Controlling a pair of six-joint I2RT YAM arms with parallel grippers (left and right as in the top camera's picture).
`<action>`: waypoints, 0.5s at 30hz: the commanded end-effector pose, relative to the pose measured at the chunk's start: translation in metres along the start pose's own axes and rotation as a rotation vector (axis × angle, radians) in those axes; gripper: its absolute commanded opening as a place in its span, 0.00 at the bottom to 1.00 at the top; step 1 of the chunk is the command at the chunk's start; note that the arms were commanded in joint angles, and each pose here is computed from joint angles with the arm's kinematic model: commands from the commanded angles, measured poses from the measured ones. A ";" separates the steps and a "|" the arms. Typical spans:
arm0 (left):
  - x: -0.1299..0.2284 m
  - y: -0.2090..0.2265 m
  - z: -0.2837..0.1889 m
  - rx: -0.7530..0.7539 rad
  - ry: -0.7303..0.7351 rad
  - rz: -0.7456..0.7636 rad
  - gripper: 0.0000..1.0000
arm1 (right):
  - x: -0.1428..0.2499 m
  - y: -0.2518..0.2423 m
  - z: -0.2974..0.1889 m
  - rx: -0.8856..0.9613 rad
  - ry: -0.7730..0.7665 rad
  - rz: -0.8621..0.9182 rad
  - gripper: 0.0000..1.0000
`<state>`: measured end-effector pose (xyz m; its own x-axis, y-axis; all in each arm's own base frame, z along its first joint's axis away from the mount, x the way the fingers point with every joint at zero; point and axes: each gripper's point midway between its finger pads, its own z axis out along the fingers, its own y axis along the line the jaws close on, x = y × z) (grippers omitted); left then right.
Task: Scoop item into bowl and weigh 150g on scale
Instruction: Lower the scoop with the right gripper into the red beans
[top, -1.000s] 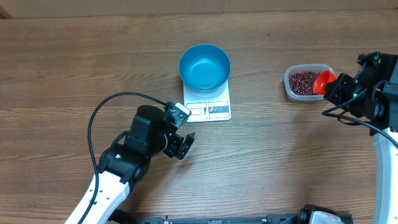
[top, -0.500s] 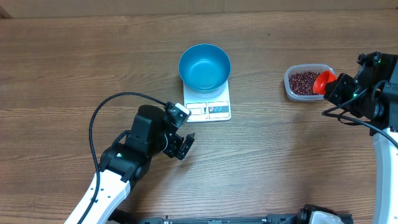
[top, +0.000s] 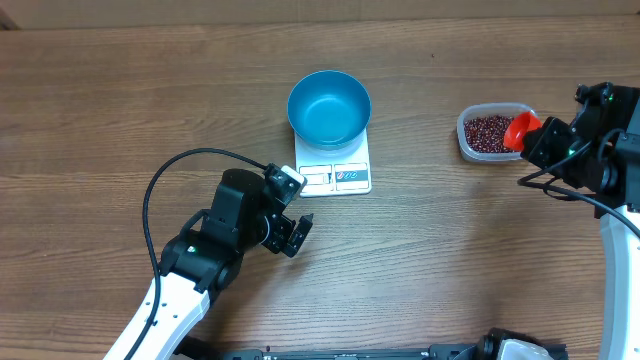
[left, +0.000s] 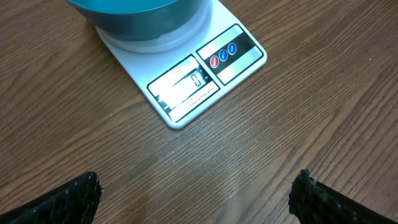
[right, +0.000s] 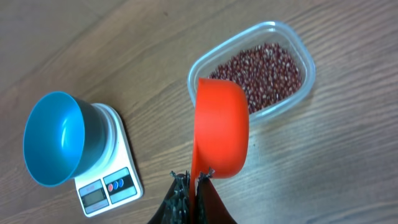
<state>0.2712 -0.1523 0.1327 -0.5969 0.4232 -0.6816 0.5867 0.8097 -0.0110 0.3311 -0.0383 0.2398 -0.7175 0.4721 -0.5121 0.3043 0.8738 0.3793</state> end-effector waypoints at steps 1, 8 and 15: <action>0.003 0.002 0.002 -0.009 0.011 -0.014 1.00 | -0.013 0.002 -0.006 0.004 -0.051 -0.031 0.04; 0.003 0.002 0.002 -0.009 0.011 -0.014 0.99 | -0.033 0.005 -0.014 0.018 -0.107 -0.043 0.03; 0.003 0.002 0.002 -0.009 0.011 -0.014 1.00 | -0.061 0.008 -0.018 0.079 -0.021 -0.118 0.03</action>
<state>0.2709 -0.1522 0.1324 -0.5981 0.4238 -0.6802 0.5867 0.8097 -0.0114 0.3528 -0.0531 0.2753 -0.7267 0.4271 -0.5379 0.2994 0.9018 0.3116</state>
